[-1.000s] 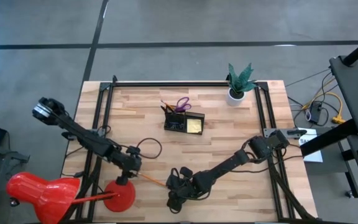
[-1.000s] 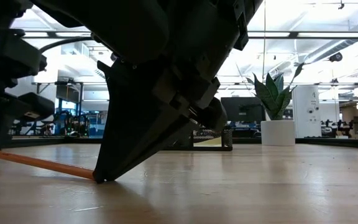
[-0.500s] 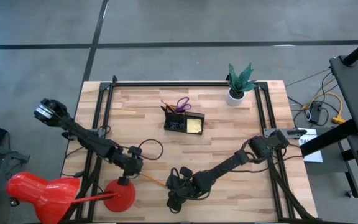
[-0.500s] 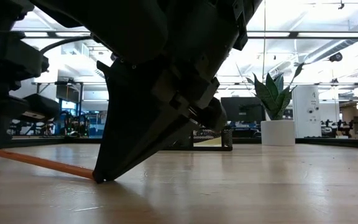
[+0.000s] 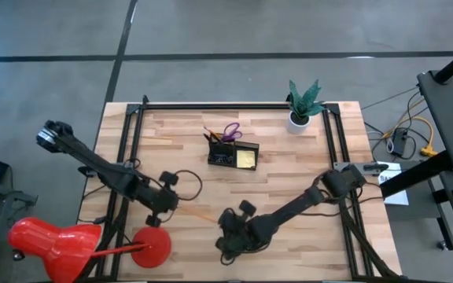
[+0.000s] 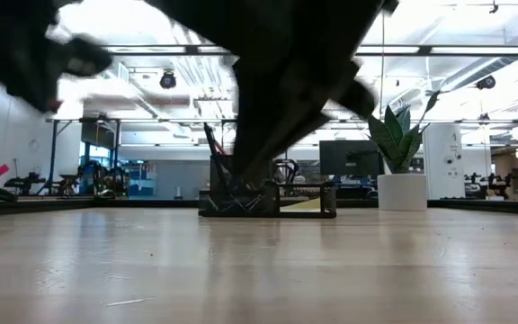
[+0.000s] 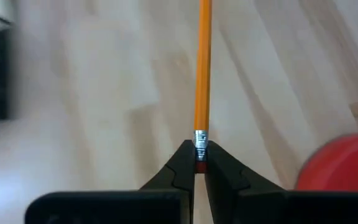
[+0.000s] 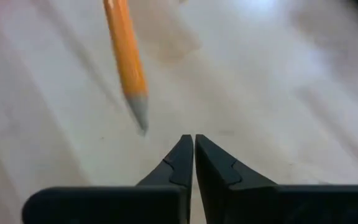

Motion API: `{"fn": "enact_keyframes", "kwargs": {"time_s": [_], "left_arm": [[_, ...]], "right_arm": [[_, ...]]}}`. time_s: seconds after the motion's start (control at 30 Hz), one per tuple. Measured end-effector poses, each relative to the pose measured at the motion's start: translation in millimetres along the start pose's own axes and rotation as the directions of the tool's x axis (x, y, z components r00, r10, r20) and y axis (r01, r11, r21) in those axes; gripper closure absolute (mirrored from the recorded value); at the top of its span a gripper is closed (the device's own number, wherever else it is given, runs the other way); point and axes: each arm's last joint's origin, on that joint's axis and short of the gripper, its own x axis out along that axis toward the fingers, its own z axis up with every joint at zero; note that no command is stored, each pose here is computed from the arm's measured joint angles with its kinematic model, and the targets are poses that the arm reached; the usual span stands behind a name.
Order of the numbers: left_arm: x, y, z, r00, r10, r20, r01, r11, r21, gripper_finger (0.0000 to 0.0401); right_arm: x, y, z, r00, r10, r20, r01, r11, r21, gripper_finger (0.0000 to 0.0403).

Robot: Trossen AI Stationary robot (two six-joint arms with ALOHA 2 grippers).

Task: Pick and place office supplies into organizer
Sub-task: Put the pencil into the desk organizer

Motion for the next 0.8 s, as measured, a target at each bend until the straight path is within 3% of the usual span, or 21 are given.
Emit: {"fn": "enact_keyframes", "kwargs": {"time_s": [0.17,0.33,0.43,0.5,0.53,0.8], "left_arm": [[-49,17,26,0.974,0.222,-0.055,-0.216,0.972,0.093,0.0399],[-77,43,50,0.879,0.451,-0.152,-0.413,0.881,0.229,0.0399],[-82,64,62,0.786,0.575,-0.225,-0.483,0.799,0.357,0.0399],[-86,80,71,0.717,0.637,-0.283,-0.487,0.748,0.451,0.0399],[-89,88,75,0.699,0.644,-0.311,-0.473,0.742,0.475,0.0399],[-117,152,98,0.598,0.649,-0.471,-0.359,0.742,0.566,0.0399]], "right_arm": [[-30,-9,0,0.989,-0.104,0.1,0.099,0.993,0.06,0.0394],[-55,-12,-4,0.976,-0.142,0.162,0.119,0.982,0.146,0.0394],[-61,-11,-14,0.974,-0.158,0.163,0.122,0.97,0.211,0.0394],[-65,-9,-19,0.972,-0.154,0.179,0.11,0.966,0.232,0.0394],[-67,-8,-21,0.97,-0.151,0.189,0.103,0.965,0.241,0.0394],[-73,-4,-27,0.964,-0.142,0.226,0.074,0.956,0.284,0.0394]]}}
